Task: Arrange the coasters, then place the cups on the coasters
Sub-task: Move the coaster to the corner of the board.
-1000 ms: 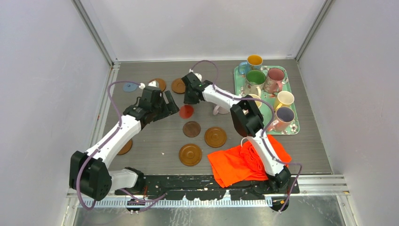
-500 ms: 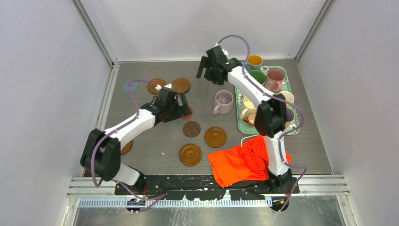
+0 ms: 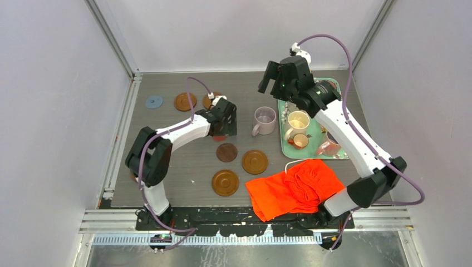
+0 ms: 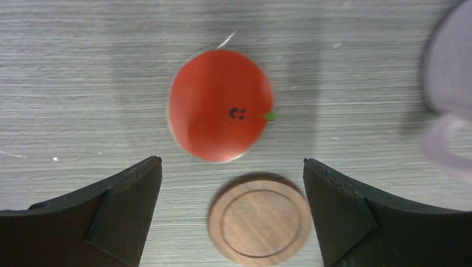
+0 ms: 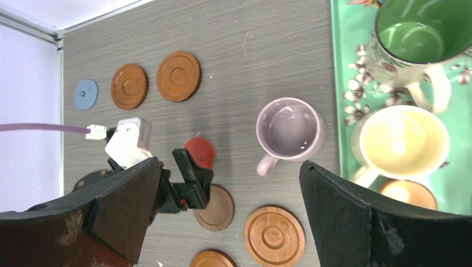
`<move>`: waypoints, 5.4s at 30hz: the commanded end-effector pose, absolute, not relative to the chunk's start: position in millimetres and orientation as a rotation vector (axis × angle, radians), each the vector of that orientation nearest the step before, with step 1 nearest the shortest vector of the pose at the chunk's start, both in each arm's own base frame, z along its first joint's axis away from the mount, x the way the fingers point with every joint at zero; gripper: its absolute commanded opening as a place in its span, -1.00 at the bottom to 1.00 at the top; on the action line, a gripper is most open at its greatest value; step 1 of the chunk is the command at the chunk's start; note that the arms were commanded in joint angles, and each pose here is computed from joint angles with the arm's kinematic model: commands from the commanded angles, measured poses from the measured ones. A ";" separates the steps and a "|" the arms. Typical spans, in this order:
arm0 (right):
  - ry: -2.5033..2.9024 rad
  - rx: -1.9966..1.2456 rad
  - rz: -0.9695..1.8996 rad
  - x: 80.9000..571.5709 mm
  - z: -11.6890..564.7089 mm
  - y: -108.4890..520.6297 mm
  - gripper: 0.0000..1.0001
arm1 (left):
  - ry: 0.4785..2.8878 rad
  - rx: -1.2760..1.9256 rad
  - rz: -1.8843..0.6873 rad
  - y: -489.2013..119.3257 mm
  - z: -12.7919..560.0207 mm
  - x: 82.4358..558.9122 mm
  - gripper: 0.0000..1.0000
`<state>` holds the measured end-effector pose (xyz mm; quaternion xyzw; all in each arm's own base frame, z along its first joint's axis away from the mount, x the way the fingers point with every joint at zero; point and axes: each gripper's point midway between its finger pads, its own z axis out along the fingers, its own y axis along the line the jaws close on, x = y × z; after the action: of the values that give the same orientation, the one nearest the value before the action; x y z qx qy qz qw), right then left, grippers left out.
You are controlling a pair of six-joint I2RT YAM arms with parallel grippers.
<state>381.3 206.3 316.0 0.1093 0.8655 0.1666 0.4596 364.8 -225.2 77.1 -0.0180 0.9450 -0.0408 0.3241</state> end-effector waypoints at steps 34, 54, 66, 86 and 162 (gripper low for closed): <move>2.055 0.250 0.390 324.2 343.3 161.2 1.00 | 2.611 -0.168 -0.025 -179.8 9.8 404.6 0.76; 2.041 0.204 0.449 307.9 343.9 161.5 1.00 | 2.536 -0.389 -0.073 -111.8 42.8 400.7 0.82; 2.042 0.192 0.447 300.8 342.6 157.5 1.00 | 2.549 -0.107 -0.062 -170.0 41.9 396.7 1.00; 2.064 0.183 0.438 301.2 332.7 158.7 1.00 | 2.658 -0.095 0.054 -167.7 5.1 388.2 0.59; 2.057 0.074 0.442 304.1 336.0 166.2 1.00 | 2.528 -0.871 0.146 118.6 62.4 443.7 0.84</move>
<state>299.5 163.3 320.2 0.0375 0.8627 0.1712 0.4744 434.6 127.0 27.2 -0.3259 0.9224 0.0685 0.1958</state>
